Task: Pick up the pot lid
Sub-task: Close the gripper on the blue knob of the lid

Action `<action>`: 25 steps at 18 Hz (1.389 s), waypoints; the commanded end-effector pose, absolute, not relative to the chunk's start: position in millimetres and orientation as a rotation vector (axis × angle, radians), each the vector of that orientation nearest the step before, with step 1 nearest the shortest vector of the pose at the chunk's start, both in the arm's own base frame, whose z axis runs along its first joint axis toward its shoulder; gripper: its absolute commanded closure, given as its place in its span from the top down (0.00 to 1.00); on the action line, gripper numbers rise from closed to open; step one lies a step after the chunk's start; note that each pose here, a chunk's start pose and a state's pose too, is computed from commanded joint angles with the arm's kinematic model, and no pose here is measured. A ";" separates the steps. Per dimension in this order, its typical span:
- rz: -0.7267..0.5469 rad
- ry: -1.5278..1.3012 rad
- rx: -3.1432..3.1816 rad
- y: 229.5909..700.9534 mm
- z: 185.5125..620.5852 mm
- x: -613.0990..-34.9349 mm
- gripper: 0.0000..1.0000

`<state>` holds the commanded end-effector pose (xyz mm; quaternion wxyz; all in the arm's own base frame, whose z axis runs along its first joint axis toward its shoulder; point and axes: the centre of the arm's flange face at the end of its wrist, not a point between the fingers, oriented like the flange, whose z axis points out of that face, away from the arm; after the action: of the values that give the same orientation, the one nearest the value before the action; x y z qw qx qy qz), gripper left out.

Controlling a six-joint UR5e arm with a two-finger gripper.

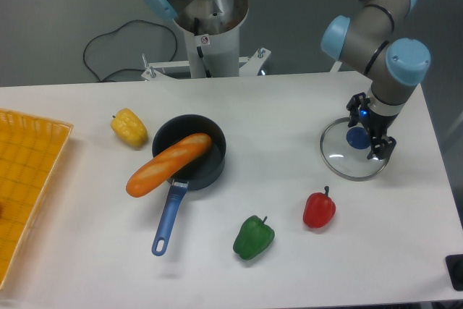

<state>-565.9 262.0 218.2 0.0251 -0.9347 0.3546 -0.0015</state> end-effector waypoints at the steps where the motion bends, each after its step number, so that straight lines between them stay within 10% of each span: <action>1: -0.003 1.097 -2.892 261.9 218.3 -566.1 1.00; 21: -0.035 1.106 -2.935 261.8 212.2 -560.8 1.00; 25: -0.038 1.104 -2.936 261.8 211.2 -560.9 0.82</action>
<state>-560.9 261.8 211.2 0.0025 -0.9359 0.3520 -0.0120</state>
